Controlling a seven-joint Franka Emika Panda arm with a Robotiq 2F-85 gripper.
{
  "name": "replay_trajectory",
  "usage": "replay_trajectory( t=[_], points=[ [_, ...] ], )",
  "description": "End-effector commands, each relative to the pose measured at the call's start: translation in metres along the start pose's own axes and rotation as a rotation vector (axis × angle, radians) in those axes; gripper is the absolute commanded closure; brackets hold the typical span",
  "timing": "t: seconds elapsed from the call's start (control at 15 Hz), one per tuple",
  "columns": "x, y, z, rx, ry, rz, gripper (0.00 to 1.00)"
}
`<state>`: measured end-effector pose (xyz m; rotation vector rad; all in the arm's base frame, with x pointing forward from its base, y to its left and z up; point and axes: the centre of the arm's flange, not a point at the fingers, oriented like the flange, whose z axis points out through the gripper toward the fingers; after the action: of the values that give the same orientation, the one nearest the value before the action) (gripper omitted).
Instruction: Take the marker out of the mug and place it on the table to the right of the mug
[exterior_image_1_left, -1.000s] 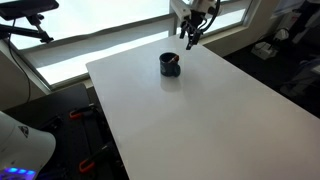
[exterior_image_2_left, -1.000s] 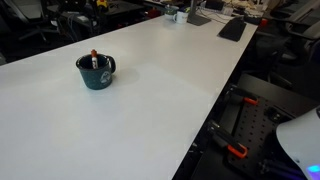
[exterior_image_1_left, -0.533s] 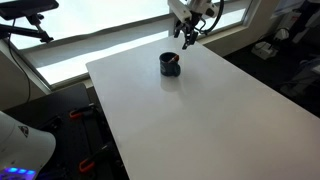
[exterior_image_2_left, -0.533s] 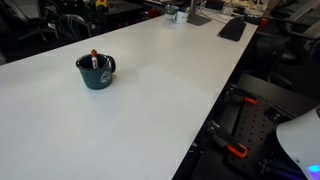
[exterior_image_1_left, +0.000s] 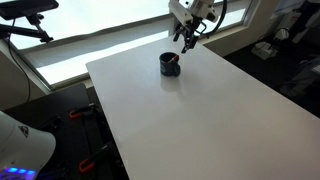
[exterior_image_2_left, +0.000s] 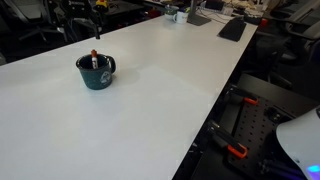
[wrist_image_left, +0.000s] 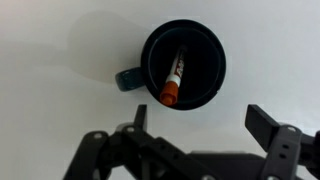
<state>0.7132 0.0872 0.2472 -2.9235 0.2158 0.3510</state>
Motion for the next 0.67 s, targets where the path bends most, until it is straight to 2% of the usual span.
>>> replay_trajectory(
  t=[0.0, 0.6],
  points=[
    [0.009, 0.006, 0.004, -0.023, -0.019, 0.042, 0.00],
    [0.010, 0.009, 0.027, -0.081, -0.019, 0.073, 0.00]
  ],
)
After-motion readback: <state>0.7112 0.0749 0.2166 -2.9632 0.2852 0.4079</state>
